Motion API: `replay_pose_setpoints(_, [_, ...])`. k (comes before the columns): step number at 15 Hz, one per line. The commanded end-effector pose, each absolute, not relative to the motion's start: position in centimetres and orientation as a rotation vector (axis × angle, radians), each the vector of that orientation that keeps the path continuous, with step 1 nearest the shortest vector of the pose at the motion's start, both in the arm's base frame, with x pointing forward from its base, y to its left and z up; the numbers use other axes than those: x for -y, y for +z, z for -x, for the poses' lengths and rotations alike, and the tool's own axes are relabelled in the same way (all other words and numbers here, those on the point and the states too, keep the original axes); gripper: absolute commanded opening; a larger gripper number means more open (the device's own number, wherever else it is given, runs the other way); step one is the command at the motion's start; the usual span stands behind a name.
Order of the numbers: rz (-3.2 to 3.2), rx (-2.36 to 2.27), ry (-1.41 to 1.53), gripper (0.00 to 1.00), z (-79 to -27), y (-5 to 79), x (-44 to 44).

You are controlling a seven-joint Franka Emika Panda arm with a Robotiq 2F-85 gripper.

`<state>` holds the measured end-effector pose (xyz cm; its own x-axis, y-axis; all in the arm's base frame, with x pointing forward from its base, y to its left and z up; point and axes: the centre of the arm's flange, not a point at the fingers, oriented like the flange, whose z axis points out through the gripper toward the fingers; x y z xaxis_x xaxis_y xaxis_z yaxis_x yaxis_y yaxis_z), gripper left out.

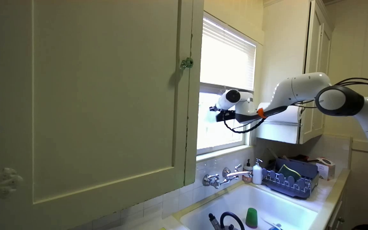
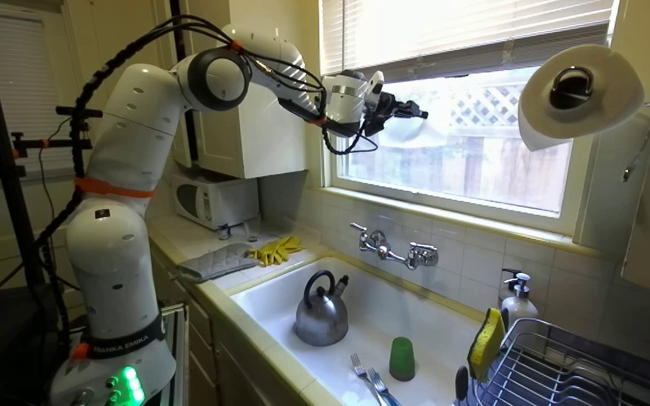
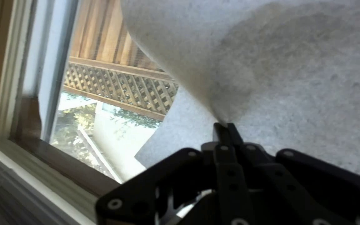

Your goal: Use the white napkin to wipe the window.

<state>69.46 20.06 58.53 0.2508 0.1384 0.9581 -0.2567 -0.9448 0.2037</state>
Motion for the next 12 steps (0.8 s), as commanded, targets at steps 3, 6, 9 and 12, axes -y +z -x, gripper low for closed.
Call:
replay_pose_setpoints(3, [-2.290, -0.230, 1.810, 0.00, -68.3, 56.1, -30.9])
replay_pose_setpoints(6, [-2.306, -0.364, 1.803, 0.00, -67.1, 55.2, -34.7])
replay_pose_setpoints(9, [-2.300, -0.400, 1.784, 0.00, -66.9, 55.0, -35.1])
replay_pose_setpoints(12, [-2.295, -0.336, 1.752, 0.00, -67.1, 54.8, -32.4])
